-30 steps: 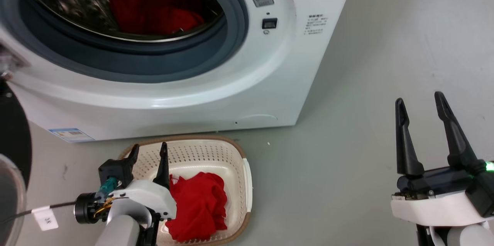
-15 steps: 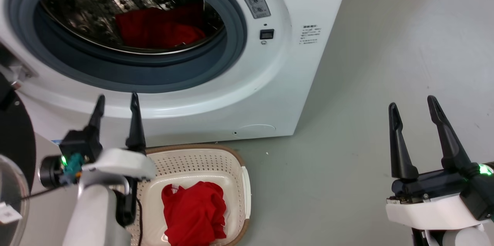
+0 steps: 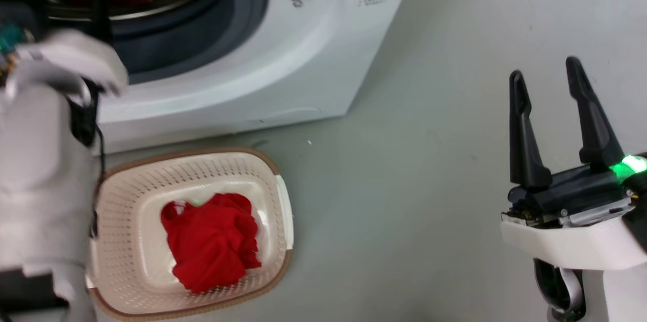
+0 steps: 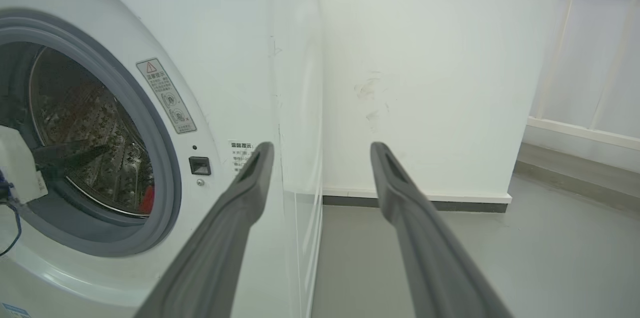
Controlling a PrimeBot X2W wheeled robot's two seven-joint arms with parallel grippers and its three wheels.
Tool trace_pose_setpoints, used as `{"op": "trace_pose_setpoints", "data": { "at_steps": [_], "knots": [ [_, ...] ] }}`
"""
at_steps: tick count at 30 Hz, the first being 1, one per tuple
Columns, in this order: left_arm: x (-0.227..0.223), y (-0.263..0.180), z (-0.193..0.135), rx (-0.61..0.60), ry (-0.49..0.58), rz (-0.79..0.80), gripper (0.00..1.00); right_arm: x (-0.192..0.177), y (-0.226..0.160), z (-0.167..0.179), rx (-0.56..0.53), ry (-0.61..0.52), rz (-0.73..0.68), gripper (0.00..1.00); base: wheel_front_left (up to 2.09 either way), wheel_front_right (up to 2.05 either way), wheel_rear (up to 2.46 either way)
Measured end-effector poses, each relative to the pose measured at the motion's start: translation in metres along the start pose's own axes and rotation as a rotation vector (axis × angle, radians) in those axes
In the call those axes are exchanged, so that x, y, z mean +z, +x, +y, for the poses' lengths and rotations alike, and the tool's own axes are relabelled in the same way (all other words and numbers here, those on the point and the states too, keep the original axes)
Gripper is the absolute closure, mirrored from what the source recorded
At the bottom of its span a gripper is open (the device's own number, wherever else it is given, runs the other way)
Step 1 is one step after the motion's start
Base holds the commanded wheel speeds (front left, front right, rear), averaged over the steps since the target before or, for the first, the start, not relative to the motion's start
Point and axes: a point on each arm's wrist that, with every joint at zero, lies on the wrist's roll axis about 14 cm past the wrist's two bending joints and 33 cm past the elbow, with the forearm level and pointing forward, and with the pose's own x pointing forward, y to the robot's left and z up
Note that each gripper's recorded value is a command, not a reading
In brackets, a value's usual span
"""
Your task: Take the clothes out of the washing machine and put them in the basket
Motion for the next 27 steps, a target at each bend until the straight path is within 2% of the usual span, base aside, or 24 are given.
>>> {"op": "trace_pose_setpoints", "data": {
  "at_steps": [8,14,20,27],
  "knots": [
    [-0.03,0.083,-0.009,-0.053,0.028,0.14,0.0,-0.029,0.011,-0.012,-0.026,0.01,0.051,0.0,0.0,0.0,0.0],
    [-0.065,0.125,-0.014,-0.069,0.031,0.295,0.0,-0.055,0.012,-0.026,-0.061,0.003,0.108,0.0,0.0,0.0,0.0],
    [-0.112,0.144,-0.02,-0.079,0.002,0.505,0.0,-0.081,0.015,-0.033,-0.075,-0.002,0.156,0.0,0.0,0.0,0.0],
    [-0.164,0.145,-0.022,-0.089,-0.027,0.753,0.0,-0.102,0.017,-0.041,-0.092,-0.007,0.192,0.0,0.0,0.0,0.0]
  ]
}}
